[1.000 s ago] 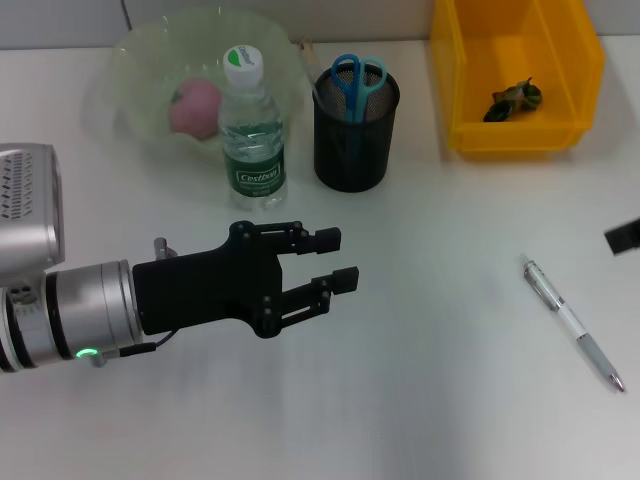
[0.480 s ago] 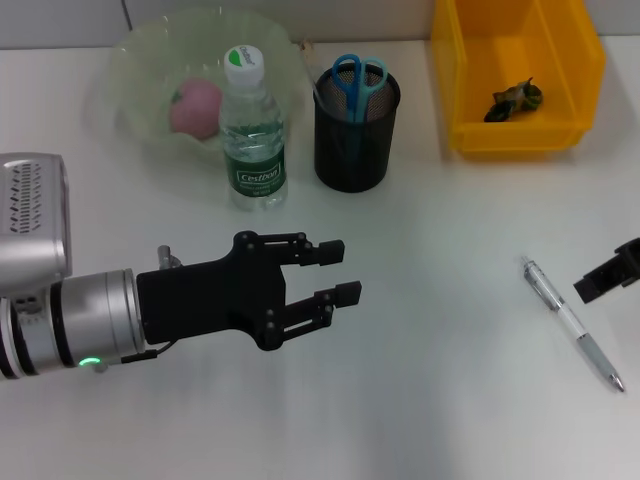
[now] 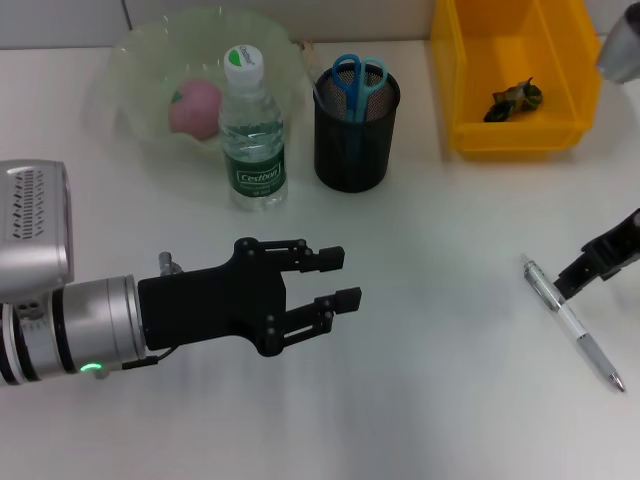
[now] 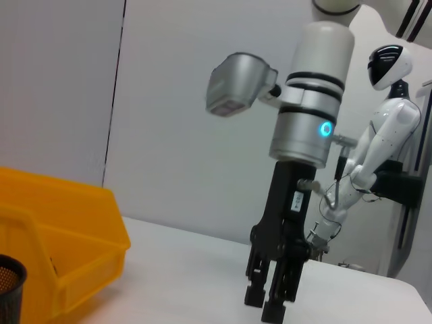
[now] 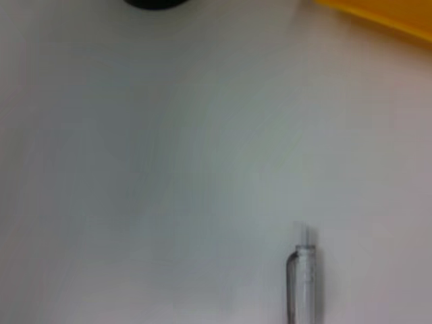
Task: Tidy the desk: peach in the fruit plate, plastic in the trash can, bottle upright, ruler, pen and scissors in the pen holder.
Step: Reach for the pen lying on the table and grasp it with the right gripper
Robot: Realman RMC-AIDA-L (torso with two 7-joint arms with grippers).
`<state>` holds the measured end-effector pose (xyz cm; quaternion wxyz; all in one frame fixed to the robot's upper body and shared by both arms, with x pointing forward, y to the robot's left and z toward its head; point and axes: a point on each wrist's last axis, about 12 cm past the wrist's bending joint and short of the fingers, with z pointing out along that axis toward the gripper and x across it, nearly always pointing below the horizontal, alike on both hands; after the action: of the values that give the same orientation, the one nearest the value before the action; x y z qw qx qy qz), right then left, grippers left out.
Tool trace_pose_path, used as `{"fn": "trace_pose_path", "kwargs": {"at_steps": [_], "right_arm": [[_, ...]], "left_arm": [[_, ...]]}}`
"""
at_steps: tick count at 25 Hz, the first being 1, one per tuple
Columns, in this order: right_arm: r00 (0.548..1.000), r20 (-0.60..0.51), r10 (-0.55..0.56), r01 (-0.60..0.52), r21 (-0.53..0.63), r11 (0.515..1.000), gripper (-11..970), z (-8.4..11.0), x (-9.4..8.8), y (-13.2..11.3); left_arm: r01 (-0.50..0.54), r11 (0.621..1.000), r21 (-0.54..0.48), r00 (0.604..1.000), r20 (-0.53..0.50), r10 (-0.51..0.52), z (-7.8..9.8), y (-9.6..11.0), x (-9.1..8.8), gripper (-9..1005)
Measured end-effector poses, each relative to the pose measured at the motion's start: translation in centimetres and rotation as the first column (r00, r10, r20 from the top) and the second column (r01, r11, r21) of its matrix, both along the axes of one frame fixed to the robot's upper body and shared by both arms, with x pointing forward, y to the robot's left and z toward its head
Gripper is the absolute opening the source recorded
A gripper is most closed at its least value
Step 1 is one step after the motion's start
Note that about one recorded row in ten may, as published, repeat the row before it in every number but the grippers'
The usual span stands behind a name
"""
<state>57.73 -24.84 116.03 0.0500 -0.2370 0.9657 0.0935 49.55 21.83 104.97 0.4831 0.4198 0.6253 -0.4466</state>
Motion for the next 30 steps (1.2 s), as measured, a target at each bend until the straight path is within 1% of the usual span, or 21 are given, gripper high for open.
{"fn": "trace_pose_path", "kwargs": {"at_steps": [1,5,16,23,30], "right_arm": [[1.0,0.0,0.0,0.0,0.0,1.0,574,0.0,0.0,0.0],[1.0,0.0,0.025,-0.025,-0.016,1.0,574,-1.3,0.5,0.9],[0.999,0.029,0.03,-0.029,-0.023,0.999,575,-2.7,1.4,1.6],[0.998,0.038,0.048,-0.047,-0.034,0.998,574,-3.1,1.7,2.3],[0.998,0.033,0.056,-0.055,-0.018,0.998,574,-3.4,1.9,3.0]], "left_arm": [[0.0,1.0,0.001,1.0,0.002,0.0,0.0,0.0,0.0,457],[-0.001,1.0,0.002,1.0,0.005,0.001,-0.1,0.0,-0.1,456],[-0.005,1.0,0.004,1.0,-0.001,0.005,-0.3,0.0,-0.2,456],[-0.004,1.0,0.008,1.0,0.008,0.004,-0.6,-0.1,-0.3,456],[-0.012,1.0,0.011,1.0,0.004,0.012,-0.8,0.1,-0.4,455]]}}
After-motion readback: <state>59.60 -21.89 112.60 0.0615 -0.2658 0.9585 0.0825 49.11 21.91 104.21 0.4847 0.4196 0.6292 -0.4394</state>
